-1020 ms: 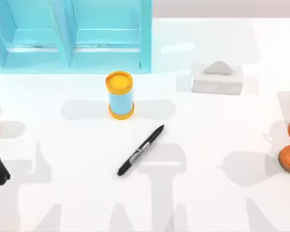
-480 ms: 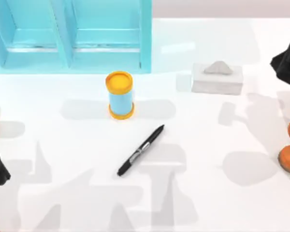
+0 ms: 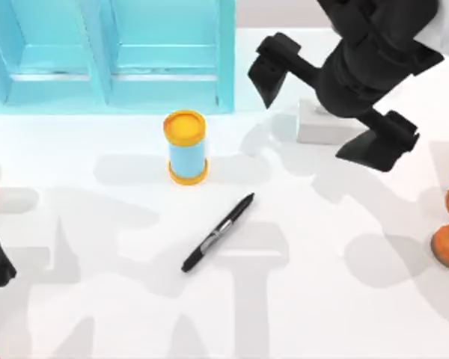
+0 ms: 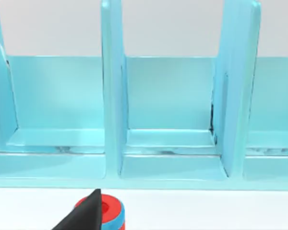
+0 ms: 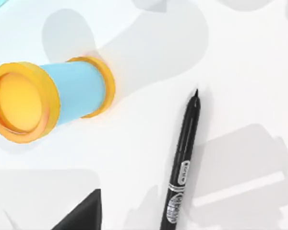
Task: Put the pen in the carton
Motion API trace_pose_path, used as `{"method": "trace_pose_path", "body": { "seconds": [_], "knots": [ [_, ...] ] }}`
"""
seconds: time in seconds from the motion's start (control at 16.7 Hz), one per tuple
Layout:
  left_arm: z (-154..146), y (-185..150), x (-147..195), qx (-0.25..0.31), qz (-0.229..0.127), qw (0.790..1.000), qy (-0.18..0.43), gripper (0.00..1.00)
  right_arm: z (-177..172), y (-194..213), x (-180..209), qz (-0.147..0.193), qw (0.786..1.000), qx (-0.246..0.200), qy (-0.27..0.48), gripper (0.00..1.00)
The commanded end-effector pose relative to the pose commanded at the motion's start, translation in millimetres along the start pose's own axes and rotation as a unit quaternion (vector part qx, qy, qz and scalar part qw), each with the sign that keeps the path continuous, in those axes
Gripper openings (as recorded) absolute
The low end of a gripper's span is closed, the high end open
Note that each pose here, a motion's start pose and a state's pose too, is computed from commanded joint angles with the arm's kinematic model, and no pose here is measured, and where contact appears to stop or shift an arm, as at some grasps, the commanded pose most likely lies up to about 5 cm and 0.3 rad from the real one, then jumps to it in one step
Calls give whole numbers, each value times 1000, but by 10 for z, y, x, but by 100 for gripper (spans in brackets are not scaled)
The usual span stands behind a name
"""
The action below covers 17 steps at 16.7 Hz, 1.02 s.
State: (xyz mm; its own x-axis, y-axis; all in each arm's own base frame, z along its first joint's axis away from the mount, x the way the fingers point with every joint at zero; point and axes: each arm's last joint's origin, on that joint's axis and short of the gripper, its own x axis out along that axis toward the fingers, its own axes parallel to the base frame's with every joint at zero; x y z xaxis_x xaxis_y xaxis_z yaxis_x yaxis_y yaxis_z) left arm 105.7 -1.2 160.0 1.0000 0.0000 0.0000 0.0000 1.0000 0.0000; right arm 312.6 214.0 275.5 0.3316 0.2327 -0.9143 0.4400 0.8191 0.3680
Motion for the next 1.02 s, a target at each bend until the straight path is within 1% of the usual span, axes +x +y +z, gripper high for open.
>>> {"method": "trace_pose_path", "body": {
  "seconds": [0.18, 0.3, 0.48, 0.6, 1.02],
  "knots": [
    [0, 0, 0, 0, 0, 1000, 0, 100, -175, 360, 477, -65, 996, 36, 40, 100],
    [0, 0, 0, 0, 0, 1000, 0, 100, -309, 510, 759, -103, 992, 53, 55, 100],
    [0, 0, 0, 0, 0, 1000, 0, 100, -469, 626, 1057, -142, 985, 70, 66, 100],
    [0, 0, 0, 0, 0, 1000, 0, 100, -519, 652, 1144, -154, 983, 74, 68, 100],
    [0, 0, 0, 0, 0, 1000, 0, 100, -520, 636, 1167, -154, 983, 76, 68, 100]
  ]
}}
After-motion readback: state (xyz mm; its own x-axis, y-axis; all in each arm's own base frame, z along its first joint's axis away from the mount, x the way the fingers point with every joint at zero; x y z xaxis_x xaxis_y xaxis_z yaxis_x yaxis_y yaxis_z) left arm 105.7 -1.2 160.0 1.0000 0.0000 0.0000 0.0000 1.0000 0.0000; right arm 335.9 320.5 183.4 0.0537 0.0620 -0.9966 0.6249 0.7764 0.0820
